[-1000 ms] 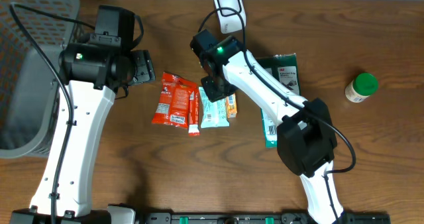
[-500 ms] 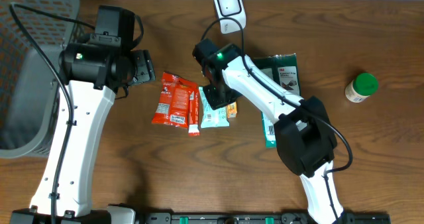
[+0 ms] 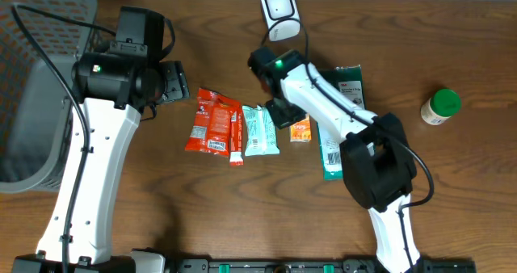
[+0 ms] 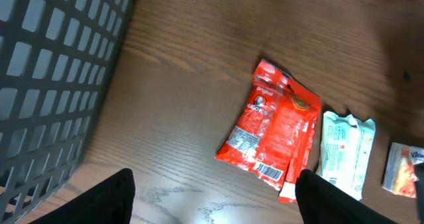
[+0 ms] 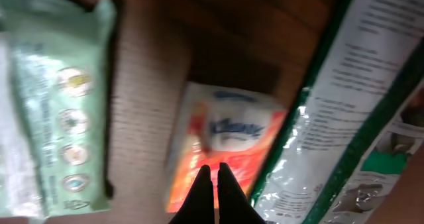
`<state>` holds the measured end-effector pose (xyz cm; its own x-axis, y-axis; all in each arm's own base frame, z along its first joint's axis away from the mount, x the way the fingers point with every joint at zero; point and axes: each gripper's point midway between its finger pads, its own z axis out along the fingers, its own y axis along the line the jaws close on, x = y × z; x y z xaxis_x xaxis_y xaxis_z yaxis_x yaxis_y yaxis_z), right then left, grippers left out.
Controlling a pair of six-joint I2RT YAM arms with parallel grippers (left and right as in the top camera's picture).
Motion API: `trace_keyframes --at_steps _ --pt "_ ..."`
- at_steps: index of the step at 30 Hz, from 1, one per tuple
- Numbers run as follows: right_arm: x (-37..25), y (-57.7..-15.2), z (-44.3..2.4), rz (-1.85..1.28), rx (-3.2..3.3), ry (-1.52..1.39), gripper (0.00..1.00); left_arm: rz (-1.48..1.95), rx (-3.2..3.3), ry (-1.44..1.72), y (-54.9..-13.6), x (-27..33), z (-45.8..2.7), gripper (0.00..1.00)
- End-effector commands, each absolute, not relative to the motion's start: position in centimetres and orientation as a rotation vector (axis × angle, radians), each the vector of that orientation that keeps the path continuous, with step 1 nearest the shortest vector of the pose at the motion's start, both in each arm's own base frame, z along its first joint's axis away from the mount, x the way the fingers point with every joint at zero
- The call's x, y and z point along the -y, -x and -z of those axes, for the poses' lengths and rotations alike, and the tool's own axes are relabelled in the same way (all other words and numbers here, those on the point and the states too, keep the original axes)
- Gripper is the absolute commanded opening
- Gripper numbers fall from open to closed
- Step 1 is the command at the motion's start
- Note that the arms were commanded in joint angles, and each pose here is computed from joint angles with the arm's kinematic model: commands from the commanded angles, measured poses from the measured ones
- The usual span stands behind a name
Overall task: Scan the item barcode
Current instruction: 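Grasp the orange Kleenex tissue box with the right gripper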
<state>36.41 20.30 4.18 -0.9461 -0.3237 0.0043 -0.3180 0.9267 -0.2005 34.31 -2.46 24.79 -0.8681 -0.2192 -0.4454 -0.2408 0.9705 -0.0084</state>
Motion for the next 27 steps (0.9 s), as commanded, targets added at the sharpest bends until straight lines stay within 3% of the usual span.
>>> trace_keyframes --at_steps 1,4,7,13,27 --pt "-20.9 -36.7 -6.2 0.216 -3.035 0.455 0.03 -0.081 -2.662 0.351 -34.2 2.2 -24.6 0.78" --pt "-21.4 -36.6 -6.4 0.204 -3.025 0.465 0.13 -0.081 -2.662 0.351 -34.2 2.2 -24.6 0.78" --pt "-21.5 -36.5 -6.4 0.202 -3.030 0.421 0.43 -0.081 -2.662 0.351 -34.2 2.2 -24.6 0.78" --pt "-21.5 -36.3 -6.3 0.199 -3.048 0.221 0.38 -0.081 -2.662 0.351 -34.2 2.2 -24.6 0.78" --pt "-22.0 -36.4 -6.8 0.369 -2.933 0.169 0.34 -0.081 -2.662 0.351 -34.2 2.2 -24.6 0.78"
